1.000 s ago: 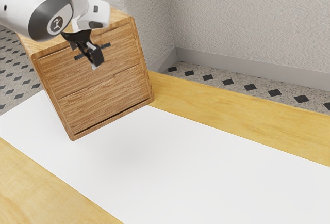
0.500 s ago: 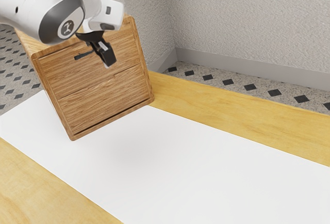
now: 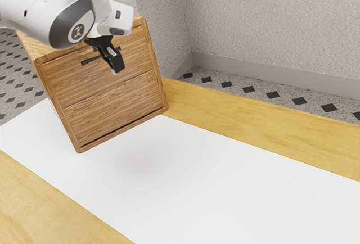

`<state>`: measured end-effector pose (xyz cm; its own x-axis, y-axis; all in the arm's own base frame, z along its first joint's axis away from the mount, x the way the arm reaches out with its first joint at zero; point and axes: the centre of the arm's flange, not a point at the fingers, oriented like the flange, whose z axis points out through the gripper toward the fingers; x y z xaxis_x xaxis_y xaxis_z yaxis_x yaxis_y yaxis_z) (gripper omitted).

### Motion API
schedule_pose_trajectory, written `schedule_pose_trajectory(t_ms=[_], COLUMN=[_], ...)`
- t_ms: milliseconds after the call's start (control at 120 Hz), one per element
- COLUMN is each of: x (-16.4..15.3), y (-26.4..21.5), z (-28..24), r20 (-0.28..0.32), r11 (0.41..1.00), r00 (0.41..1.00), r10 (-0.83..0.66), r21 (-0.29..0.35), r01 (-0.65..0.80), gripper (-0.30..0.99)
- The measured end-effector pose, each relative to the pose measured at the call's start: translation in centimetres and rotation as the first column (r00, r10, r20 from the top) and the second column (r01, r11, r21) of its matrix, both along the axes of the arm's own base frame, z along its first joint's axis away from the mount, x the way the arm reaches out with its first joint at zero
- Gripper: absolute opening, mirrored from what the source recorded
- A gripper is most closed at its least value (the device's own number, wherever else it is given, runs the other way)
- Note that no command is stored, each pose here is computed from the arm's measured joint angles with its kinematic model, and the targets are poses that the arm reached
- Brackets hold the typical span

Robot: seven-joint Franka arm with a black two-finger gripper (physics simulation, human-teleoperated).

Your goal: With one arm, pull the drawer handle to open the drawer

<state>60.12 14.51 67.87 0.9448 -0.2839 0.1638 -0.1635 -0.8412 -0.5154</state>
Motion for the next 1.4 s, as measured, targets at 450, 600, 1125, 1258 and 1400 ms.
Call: schedule_pose_trajectory(t_ms=[450,600,1125,1258,1400], x=[1.0,1.4,2.1,2.6,2.7], y=[2.8,3.4,4.1,4.2,4.0], z=[-0.9,-1.2,-2.1,-2.7,-3.0], r20=[-0.003,-0.002,-0.006,-0.01,-0.009], r11=[1.0,1.0,1.0,1.0,1.0], r00=[1.0,1.0,1.0,1.0,1.0], r10=[0.026,0.028,0.025,0.022,0.017], r21=[0.008,0.01,0.014,0.015,0.012], r01=[-0.026,-0.028,-0.025,-0.022,-0.017], gripper=[0.69,0.69,0.69,0.69,0.69])
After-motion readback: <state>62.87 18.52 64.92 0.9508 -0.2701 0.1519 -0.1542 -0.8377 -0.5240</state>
